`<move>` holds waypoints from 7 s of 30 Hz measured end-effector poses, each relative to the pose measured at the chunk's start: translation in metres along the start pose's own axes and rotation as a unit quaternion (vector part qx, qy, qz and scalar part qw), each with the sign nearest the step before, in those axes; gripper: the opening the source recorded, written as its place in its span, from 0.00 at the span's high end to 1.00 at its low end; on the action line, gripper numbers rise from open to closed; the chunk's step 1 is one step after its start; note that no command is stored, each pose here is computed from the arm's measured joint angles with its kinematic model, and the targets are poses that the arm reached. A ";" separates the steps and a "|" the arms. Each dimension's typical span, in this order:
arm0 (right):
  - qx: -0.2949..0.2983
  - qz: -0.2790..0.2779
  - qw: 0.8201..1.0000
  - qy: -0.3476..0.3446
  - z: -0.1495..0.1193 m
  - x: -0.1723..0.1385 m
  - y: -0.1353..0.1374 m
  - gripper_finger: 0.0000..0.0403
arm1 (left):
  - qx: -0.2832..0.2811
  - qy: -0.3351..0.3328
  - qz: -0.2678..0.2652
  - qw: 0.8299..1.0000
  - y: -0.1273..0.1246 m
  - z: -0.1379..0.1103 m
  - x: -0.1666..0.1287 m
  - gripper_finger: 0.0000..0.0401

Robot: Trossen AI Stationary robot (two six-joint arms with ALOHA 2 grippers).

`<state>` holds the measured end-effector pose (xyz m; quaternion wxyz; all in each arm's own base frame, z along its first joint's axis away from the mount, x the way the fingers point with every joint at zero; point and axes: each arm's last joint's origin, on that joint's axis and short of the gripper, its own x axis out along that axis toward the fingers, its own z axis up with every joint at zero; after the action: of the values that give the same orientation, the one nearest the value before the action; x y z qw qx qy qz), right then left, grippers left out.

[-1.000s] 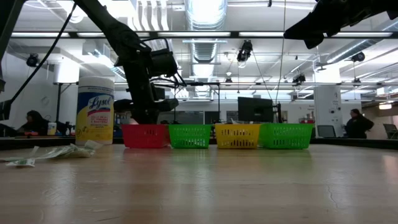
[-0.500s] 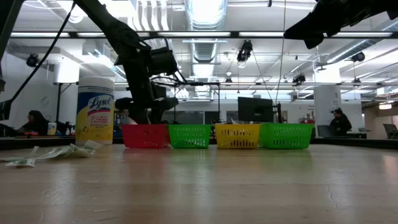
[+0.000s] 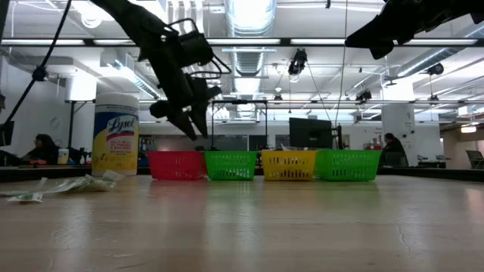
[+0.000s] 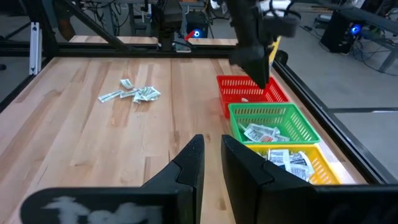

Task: Pick & Place First Aid Supplies
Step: Put the green bandage into the red bin

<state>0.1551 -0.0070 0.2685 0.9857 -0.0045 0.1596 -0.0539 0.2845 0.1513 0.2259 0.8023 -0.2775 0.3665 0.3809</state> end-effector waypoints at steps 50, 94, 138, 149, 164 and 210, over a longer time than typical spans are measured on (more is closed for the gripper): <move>0.000 0.000 1.000 0.000 0.000 0.000 0.000 0.87 | 0.115 0.320 -0.051 0.939 -0.062 -0.180 -0.116 0.60; -0.001 0.000 1.000 0.000 0.000 0.000 0.000 0.87 | 0.048 0.370 0.074 0.925 -0.065 -0.252 -0.064 0.60; -0.001 0.000 1.000 0.000 0.000 0.000 0.000 0.87 | 0.113 0.294 -0.156 0.936 -0.073 -0.198 -0.140 1.00; 0.000 0.000 1.000 0.000 0.000 0.000 0.000 0.87 | 0.082 0.062 -0.283 0.954 -0.073 -0.164 -0.173 1.00; 0.000 0.000 1.000 0.000 0.000 0.000 0.000 0.87 | -0.028 -0.179 -0.198 0.963 -0.074 -0.134 -0.174 1.00; -0.001 0.000 1.000 0.000 0.000 0.000 0.000 0.87 | 0.036 0.039 0.064 0.997 -0.020 -0.003 -0.011 1.00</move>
<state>0.1551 -0.0070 0.2685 0.9857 -0.0050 0.1595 -0.0538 0.2948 0.1342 0.2362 0.7707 -0.2386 0.4281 0.4071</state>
